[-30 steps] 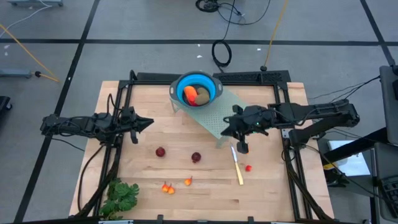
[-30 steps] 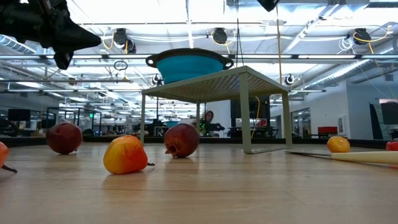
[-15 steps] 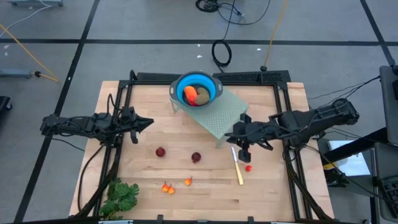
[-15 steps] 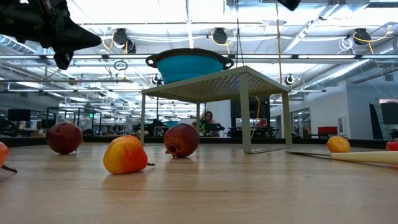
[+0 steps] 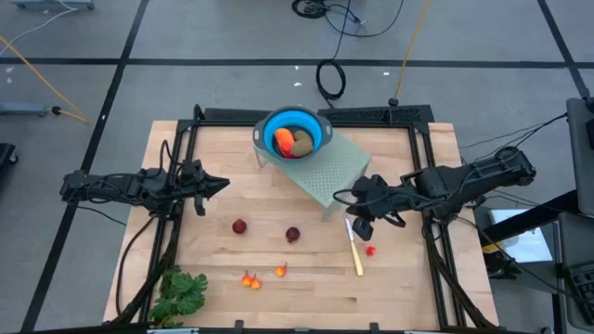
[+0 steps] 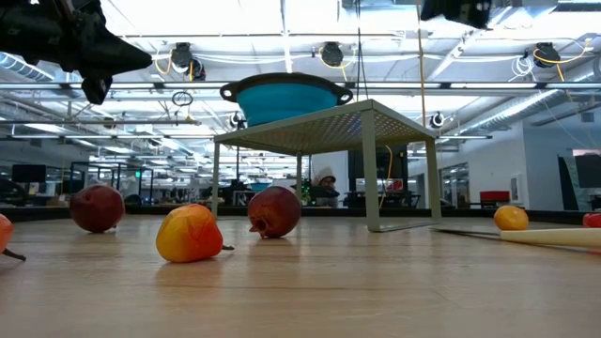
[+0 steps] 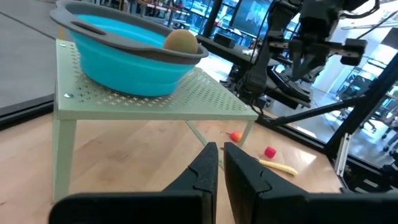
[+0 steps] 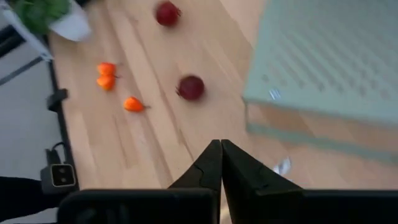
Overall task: Pick & Place Fruit
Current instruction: Put the pear into the blue strainer bowl on the shelf
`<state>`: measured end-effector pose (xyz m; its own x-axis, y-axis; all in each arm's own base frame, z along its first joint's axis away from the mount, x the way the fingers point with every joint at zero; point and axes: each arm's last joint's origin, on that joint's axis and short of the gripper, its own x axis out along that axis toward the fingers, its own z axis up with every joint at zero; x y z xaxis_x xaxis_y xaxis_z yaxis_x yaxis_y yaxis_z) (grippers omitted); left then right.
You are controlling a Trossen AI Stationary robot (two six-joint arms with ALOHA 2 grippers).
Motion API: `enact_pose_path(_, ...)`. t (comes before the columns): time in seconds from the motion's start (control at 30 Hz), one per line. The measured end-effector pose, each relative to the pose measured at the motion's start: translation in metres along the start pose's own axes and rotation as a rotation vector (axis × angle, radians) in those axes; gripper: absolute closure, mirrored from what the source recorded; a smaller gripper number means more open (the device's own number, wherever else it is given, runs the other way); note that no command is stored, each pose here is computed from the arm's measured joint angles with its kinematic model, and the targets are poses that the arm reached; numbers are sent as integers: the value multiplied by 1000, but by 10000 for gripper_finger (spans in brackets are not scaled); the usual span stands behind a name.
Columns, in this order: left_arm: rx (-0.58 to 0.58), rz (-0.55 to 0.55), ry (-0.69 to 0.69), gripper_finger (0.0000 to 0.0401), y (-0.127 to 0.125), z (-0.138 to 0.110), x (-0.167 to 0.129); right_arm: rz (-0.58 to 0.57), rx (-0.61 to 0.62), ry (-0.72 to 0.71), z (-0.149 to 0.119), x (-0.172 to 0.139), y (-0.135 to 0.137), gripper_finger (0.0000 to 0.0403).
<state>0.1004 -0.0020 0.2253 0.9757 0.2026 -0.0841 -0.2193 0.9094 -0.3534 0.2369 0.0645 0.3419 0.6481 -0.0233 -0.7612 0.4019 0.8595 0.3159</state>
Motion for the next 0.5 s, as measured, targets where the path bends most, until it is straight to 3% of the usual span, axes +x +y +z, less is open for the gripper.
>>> enact_pose_path(0.23,40,0,0,375,0,0,0,-141,172,161,-15,-2,-14,402)
enact_pose_path(0.5,49,0,0,375,0,0,0,-258,340,226,-24,-6,-23,403)
